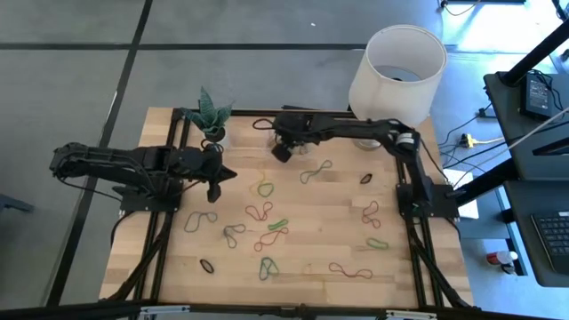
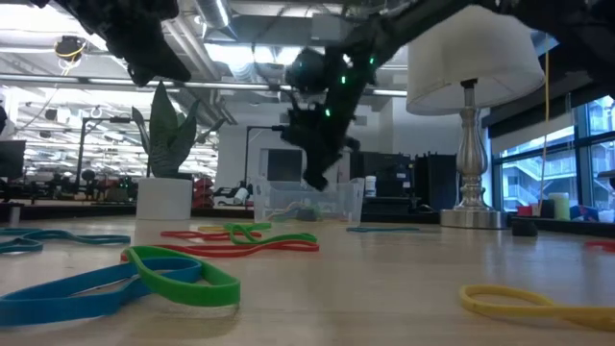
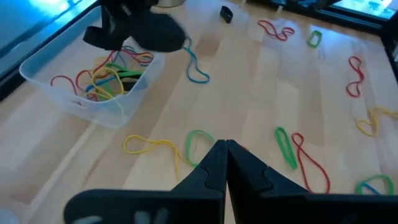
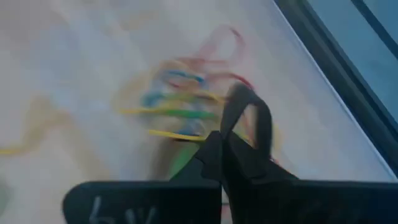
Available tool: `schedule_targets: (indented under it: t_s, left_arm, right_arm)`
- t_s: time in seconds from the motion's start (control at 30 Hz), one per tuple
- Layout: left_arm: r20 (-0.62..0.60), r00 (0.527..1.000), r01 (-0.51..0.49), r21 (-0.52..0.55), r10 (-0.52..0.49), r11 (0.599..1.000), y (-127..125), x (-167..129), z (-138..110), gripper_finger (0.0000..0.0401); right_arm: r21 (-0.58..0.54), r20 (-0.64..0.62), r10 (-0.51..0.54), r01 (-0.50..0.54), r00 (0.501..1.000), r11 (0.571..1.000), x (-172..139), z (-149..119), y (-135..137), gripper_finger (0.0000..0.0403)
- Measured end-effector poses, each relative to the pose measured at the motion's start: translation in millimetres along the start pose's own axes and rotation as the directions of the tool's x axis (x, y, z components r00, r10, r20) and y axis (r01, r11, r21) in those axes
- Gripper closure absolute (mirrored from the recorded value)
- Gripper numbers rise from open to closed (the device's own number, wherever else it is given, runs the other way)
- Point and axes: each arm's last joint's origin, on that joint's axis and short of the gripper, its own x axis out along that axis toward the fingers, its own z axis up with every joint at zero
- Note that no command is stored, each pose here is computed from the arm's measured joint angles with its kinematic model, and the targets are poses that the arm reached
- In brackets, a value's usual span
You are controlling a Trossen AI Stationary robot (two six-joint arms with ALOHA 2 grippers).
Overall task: Pick and place rubber bands into bin
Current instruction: Put the black rubber band into the transparent bin, then put the blue rubber band into the transparent bin
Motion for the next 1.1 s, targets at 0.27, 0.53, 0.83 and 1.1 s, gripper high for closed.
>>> schedule_targets:
  t_s: [0.27,0.53,0.83,1.1]
  left_arm:
    - [0.000,1.000,-0.001,-0.033,0.001,0.999,0.0,0.0,0.0,0.0400]
    - [0.003,1.000,-0.011,-0.040,0.011,0.999,0.3,0.0,0.1,0.0400]
    - [0.001,1.000,-0.006,-0.006,0.006,1.000,0.2,0.0,0.0,0.0400]
    - [-0.011,0.999,0.031,-0.002,-0.031,1.000,-0.9,0.1,-0.3,0.0399]
  right_arm:
    - [-0.011,-0.138,-0.053,0.051,0.989,0.999,23.4,-12.3,-23.4,0.0345]
    - [-0.001,-0.130,-0.052,0.052,0.990,0.999,19.0,-10.4,-25.9,0.0280]
    - [0.022,-0.059,-0.021,0.022,0.998,1.000,-30.6,0.6,-28.8,0.0284]
    - [0.099,-0.054,0.078,-0.072,0.996,0.993,-93.2,-26.8,-9.4,0.0393]
